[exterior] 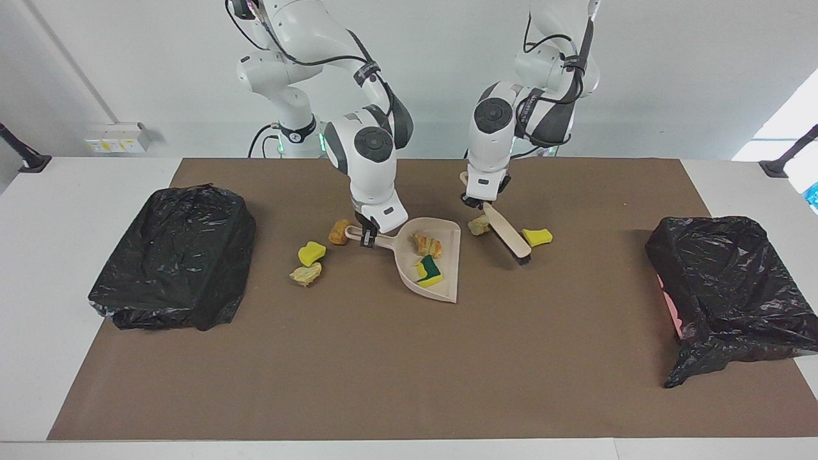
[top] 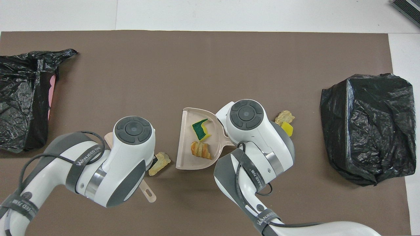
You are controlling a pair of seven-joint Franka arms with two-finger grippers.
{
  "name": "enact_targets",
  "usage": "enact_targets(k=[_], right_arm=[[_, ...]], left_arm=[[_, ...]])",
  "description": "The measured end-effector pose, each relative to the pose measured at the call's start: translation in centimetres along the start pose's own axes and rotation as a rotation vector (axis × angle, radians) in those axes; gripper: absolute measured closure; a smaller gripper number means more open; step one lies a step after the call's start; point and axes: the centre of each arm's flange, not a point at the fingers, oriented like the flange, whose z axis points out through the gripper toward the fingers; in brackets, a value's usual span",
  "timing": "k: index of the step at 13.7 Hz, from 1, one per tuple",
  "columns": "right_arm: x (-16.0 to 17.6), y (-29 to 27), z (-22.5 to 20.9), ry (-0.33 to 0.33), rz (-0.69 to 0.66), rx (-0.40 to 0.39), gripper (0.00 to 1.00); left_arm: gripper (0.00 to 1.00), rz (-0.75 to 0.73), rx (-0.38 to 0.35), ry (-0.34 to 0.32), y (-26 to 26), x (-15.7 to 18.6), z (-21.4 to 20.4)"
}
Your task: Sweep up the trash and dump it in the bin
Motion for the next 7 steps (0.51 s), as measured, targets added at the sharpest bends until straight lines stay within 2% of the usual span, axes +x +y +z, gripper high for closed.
enact_targets(k=[3, 7], right_arm=[[-0.3, 0.0, -0.3, -0.015, 0.004, 0.019, 0.68], [0.0, -0.5, -0.2, -0.025, 0.031, 0.029, 0.68]], left_arm=[[0.74, 0.046, 0.026, -0.04, -2.2, 1.2, 2.7], [0.74, 0.145, -0.055, -0.008, -4.4, 0.0, 6.4]])
